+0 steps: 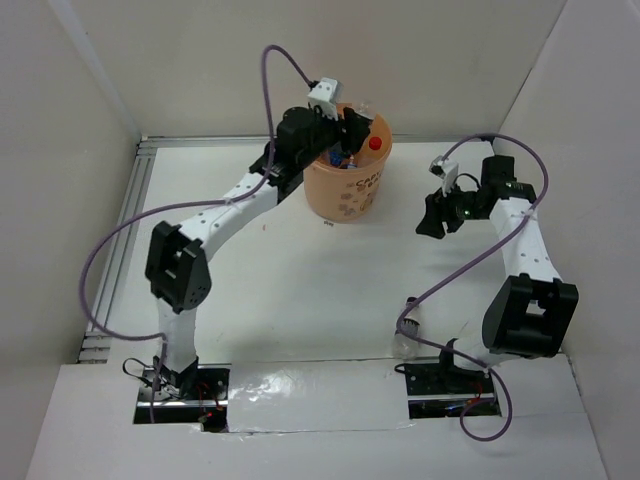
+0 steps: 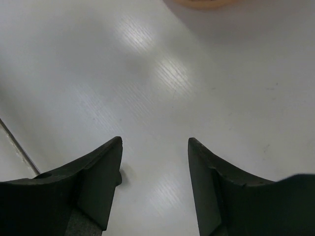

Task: Put the plastic bottles in the bin

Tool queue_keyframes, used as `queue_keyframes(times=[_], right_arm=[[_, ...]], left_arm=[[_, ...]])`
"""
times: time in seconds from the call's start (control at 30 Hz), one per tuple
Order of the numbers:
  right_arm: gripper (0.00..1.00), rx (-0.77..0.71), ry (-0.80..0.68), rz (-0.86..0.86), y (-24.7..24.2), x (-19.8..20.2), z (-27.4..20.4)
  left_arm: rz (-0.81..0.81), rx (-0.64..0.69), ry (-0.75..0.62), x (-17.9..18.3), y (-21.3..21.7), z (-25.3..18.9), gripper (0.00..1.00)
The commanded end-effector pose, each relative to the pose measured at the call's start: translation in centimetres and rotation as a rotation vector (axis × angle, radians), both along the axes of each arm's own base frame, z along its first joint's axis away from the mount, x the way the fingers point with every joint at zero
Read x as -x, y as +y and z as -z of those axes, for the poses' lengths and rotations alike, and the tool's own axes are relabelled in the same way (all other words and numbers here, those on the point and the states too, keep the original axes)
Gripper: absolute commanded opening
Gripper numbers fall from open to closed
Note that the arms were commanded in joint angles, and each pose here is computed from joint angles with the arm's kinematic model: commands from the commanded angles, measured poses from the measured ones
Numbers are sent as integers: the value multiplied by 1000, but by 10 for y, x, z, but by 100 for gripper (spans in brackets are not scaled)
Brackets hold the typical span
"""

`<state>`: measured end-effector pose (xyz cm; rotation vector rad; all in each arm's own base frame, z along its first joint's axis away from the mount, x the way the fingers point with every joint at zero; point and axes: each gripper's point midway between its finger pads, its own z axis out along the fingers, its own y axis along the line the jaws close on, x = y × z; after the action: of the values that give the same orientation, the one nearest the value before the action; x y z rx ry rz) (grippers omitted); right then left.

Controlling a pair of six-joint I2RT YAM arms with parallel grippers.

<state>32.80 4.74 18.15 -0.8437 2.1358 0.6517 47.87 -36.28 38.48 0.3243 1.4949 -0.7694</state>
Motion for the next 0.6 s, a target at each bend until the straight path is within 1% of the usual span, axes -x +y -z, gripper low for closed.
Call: queue_keyframes(times=[0.0,0.03,0.07,0.1,0.13,0.17,0.2,0.23,0.27,0.3,0.33,0.37,0.4,0.43,0.47,0.5,0.57], right_arm=[[63,104,88,69,-11,22,3],[68,95,147,66,-10,32,9],[74,123,138,6,-11,36,11],[82,110,128,-53,-6,43,10],[84,109,118,-100,-6,50,13],[86,142,31,-198,-6,58,14],[88,140,-41,-239,-7,61,11],[92,161,-108,-290,-7,65,11],[94,235,-245,-389,-6,70,14],[96,261,-319,-444,-4,72,15],[96,290,-394,-513,-2,75,17],[98,347,-522,-675,4,86,25],[98,372,-580,-750,6,90,28],[99,389,-627,-817,8,94,32],[99,408,-710,-936,13,98,36],[99,398,-735,-994,15,103,42],[99,421,-742,-1077,12,103,51]], left_arm=[[-72,42,1,-30,0,-13,72],[-95,43,1,-35,8,-13,79],[-94,42,21,-39,5,-3,88],[-94,48,12,-38,6,-12,97],[-105,37,28,-45,9,-4,97],[-105,37,28,-45,9,-4,100],[-94,43,33,-44,7,-4,100],[-94,43,33,-44,7,-4,100],[-67,54,13,-35,8,-19,100],[-67,60,5,-33,9,-25,100],[-56,58,6,-28,10,-29,100],[-46,83,-30,-13,13,-55,100],[-46,73,-16,-8,16,-49,100],[-19,73,-18,6,14,-53,100],[-6,63,-43,21,14,-59,100],[10,52,-55,47,25,-62,100],[38,27,-78,83,32,-60,100]])
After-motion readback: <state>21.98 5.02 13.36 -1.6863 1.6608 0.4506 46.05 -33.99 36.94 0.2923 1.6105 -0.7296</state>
